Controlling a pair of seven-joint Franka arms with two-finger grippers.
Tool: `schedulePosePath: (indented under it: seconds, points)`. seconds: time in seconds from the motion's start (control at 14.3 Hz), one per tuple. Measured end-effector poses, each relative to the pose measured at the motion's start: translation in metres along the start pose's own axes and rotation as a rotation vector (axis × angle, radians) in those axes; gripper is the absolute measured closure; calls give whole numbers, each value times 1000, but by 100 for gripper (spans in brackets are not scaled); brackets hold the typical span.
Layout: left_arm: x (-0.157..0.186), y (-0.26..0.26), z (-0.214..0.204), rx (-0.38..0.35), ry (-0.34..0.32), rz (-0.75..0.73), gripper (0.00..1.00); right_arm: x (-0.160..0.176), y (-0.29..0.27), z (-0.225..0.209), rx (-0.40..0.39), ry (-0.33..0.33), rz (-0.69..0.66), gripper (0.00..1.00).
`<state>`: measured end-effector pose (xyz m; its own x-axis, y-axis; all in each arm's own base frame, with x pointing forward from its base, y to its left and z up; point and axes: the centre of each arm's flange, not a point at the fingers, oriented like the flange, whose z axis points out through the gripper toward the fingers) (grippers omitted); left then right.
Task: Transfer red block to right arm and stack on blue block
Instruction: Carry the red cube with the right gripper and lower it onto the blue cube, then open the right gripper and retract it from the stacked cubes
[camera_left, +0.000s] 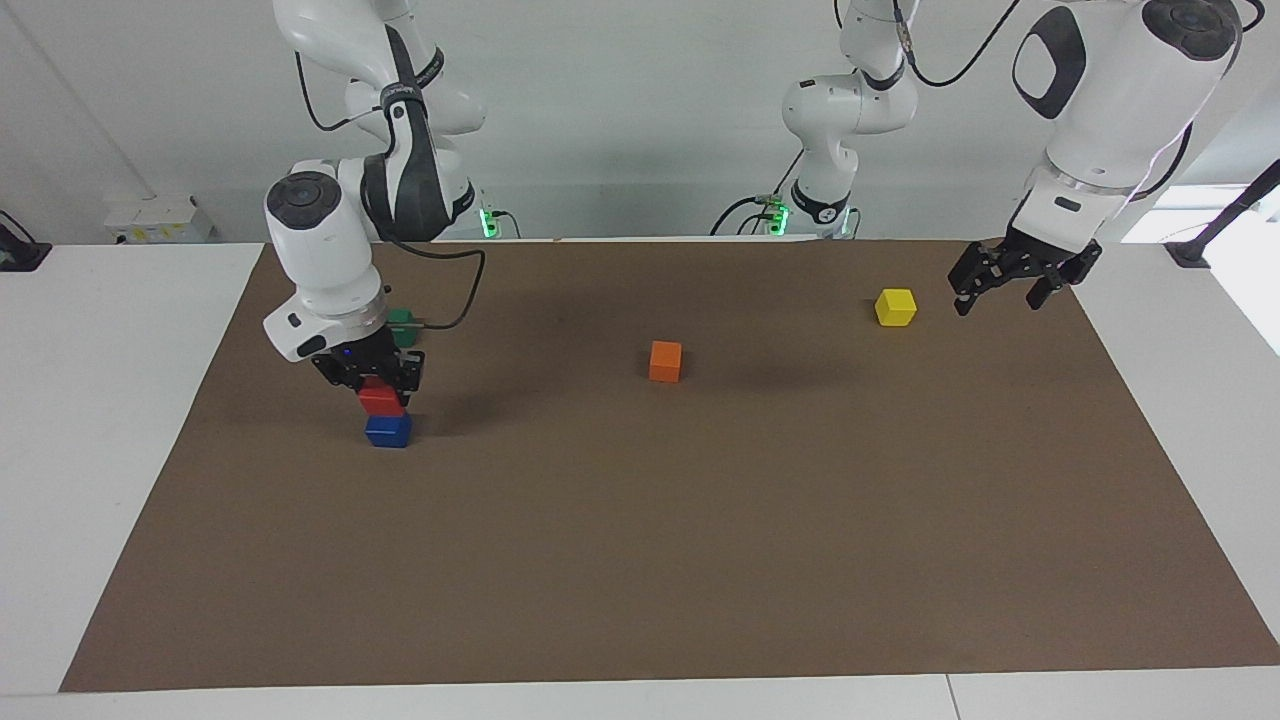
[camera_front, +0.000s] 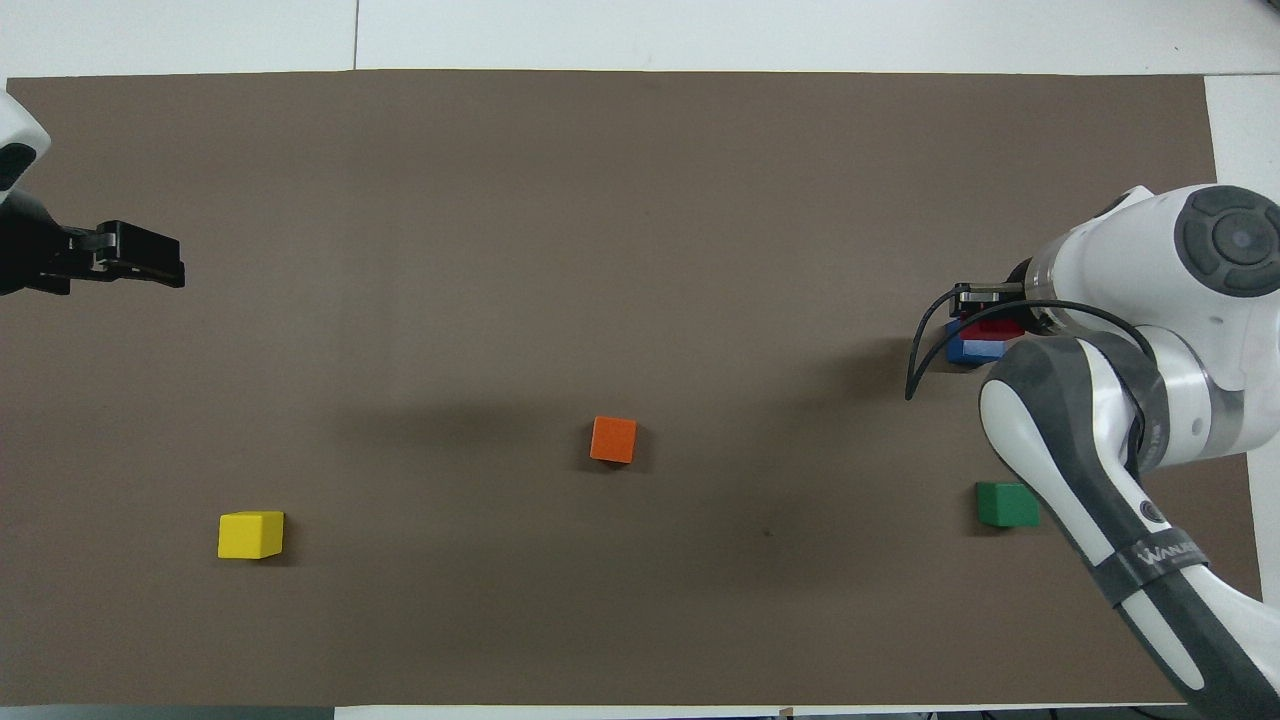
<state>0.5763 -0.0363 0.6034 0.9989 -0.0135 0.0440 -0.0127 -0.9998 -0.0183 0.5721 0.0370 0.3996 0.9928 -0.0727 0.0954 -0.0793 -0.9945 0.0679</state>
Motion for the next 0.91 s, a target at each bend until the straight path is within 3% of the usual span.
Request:
schedulePosePath:
  seconds: [0.49,0.91]
  points:
    - [0,-1,-2,-14,4,-5,0,-7,32,36,-2,72,-33,44]
    - [-1,-5,-5,-13,9,-13,0,-12,35,45,2,61,-33,44]
